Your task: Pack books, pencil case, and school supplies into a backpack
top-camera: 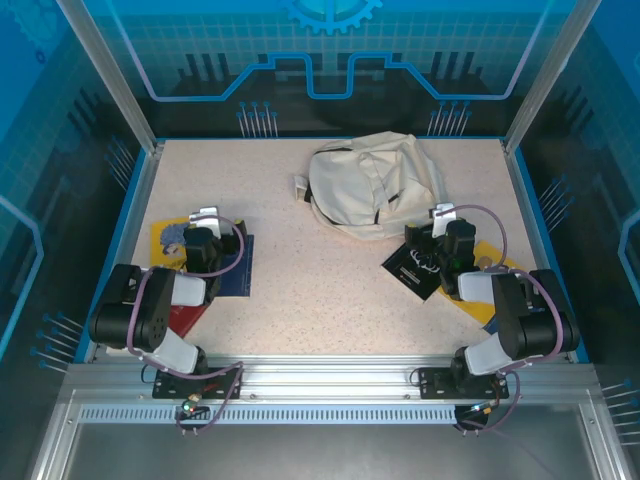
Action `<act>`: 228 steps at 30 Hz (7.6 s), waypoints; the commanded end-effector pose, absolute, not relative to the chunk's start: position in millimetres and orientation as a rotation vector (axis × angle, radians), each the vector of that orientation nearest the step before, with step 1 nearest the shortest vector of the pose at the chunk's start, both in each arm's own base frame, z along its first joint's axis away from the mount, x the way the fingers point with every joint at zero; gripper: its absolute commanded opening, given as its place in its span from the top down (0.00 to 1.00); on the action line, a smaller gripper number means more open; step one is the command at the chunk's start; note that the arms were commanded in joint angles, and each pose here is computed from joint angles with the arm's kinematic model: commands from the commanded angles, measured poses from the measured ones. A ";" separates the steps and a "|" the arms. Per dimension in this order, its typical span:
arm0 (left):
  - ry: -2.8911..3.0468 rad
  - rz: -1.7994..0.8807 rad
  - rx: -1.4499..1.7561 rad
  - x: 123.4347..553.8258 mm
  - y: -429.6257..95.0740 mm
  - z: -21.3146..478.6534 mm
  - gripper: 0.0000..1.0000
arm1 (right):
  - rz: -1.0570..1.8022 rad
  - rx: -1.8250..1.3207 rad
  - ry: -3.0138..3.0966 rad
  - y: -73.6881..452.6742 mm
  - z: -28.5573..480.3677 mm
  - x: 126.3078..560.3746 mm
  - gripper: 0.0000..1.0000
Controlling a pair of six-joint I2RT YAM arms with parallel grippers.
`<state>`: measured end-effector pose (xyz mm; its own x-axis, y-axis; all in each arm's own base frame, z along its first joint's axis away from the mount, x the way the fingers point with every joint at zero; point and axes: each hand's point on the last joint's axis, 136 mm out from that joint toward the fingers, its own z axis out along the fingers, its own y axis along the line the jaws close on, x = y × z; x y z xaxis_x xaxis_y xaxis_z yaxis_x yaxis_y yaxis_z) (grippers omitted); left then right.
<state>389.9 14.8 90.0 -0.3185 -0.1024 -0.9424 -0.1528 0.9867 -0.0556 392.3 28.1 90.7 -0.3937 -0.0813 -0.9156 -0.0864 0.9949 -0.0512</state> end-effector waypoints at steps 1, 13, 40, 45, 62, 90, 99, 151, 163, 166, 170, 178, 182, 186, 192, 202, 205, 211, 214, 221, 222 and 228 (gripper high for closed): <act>1.879 0.043 -0.164 395.6 11.2 96.3 0.01 | 0.000 -0.131 1.967 26.2 94.2 397.3 0.00; 1.879 0.044 -0.165 395.6 11.7 96.4 0.01 | 0.001 -0.130 1.967 26.2 94.2 397.3 0.00; 1.959 -0.088 -0.431 366.6 15.5 176.4 0.01 | -0.034 0.538 2.199 -10.8 210.4 351.5 0.00; 2.062 -0.262 -0.546 360.9 -2.3 197.9 0.01 | 0.107 0.426 2.399 22.4 199.1 367.3 0.00; 2.115 -0.590 -0.569 341.6 -44.6 214.7 0.01 | 0.548 -0.003 2.572 272.5 141.3 456.0 0.08; 2.296 -0.674 -0.598 349.3 -66.9 189.5 0.01 | 0.692 -0.730 2.798 375.9 65.7 298.3 0.09; 2.392 -0.809 -0.400 351.6 -131.2 191.7 0.05 | 0.601 -0.093 2.646 284.1 145.9 329.3 0.12; 2.745 -0.911 -0.176 358.7 -363.7 56.6 0.80 | 0.692 0.650 2.679 137.8 79.5 326.5 0.50; 2.748 -0.902 -0.181 363.9 -367.4 50.4 0.90 | 0.680 0.667 2.729 139.9 56.9 321.0 0.54; 2.736 -0.899 -0.170 363.7 -365.5 57.1 0.98 | 0.667 0.670 2.734 139.2 53.9 322.9 0.54; 2.716 -0.906 -0.121 358.9 -362.2 74.4 1.00 | 0.655 0.666 2.755 139.1 46.9 323.6 0.53; 2.672 -0.959 -0.026 344.0 -356.6 105.4 1.00 | 0.742 0.636 2.718 152.7 56.9 344.9 0.49; 2.666 -0.948 -0.017 343.2 -354.2 107.8 1.00 | 0.742 0.645 2.733 154.9 52.2 347.7 0.52; 2.678 -0.928 -0.018 342.9 -352.2 104.5 1.00 | 0.754 0.627 2.718 157.2 52.5 354.8 0.68; 2.735 -0.774 -0.017 331.7 -327.4 97.3 1.00 | 0.681 0.652 2.702 149.3 45.8 364.1 0.93; 2.836 -0.481 -0.002 280.9 -256.3 99.1 1.00 | 0.517 0.785 2.658 128.8 35.2 377.4 0.96; 2.859 -0.356 -0.016 267.7 -230.1 95.7 1.00 | 0.476 0.797 2.658 125.6 33.4 383.7 0.96; 2.865 -0.160 -0.091 261.4 -186.3 86.8 1.00 | 0.421 0.782 2.645 118.2 36.6 401.0 0.96; 2.853 -0.180 -0.118 266.0 -181.0 83.2 1.00 | 0.458 0.725 2.653 124.3 41.8 409.7 0.93; 2.741 -0.595 0.041 288.2 -243.0 118.1 1.00 | 0.688 0.678 2.660 149.6 83.6 377.7 0.40; 2.729 -0.631 0.063 288.9 -249.4 121.7 1.00 | 0.724 0.697 2.660 151.4 87.9 367.3 0.36; 2.710 -0.703 0.125 289.3 -263.2 128.6 1.00 | 0.941 0.813 2.677 172.4 85.6 309.5 0.37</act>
<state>286.5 -243.3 105.7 -0.9515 -0.0449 -0.3042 0.0820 0.9164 -0.3918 340.7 158.2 100.0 -0.8282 0.5439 -0.1350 0.3643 0.7056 0.6078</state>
